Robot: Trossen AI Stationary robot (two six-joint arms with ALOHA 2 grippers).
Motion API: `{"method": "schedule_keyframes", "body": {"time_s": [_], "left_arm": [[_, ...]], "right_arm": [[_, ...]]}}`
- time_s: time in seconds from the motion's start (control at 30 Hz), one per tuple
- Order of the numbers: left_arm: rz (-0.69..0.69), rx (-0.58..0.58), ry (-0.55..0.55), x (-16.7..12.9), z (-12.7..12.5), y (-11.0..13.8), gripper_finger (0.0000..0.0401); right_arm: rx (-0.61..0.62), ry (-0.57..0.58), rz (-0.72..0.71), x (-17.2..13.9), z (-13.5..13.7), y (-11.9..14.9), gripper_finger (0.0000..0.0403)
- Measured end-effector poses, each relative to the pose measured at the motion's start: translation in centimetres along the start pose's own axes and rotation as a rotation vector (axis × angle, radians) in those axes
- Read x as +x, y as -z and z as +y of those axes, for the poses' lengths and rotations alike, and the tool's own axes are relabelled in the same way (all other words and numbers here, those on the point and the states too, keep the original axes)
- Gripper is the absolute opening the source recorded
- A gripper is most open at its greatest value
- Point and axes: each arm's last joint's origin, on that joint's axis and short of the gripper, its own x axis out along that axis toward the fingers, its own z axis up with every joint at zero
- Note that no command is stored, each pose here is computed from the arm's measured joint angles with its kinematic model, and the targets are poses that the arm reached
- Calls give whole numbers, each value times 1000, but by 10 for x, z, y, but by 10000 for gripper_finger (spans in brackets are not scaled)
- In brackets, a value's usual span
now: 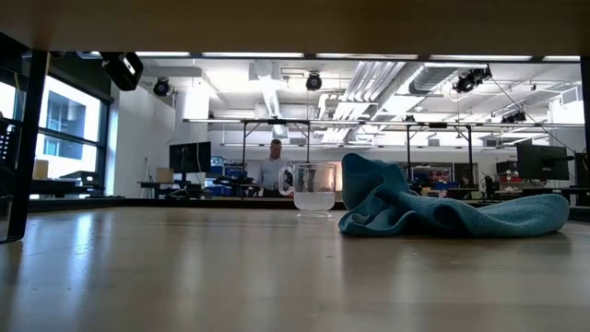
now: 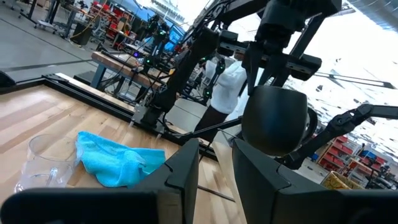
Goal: Stack small to large cups/mugs on shelf
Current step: Put the black green mug on the shelf
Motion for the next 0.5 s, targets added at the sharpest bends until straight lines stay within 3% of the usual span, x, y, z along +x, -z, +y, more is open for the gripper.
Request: {"method": "schedule_keyframes", "body": {"time_s": [0.5], "left_arm": [[0, -3, 1, 0, 0, 0, 85]], "right_arm": [[32, 0, 29, 11, 17, 10, 0]]}}
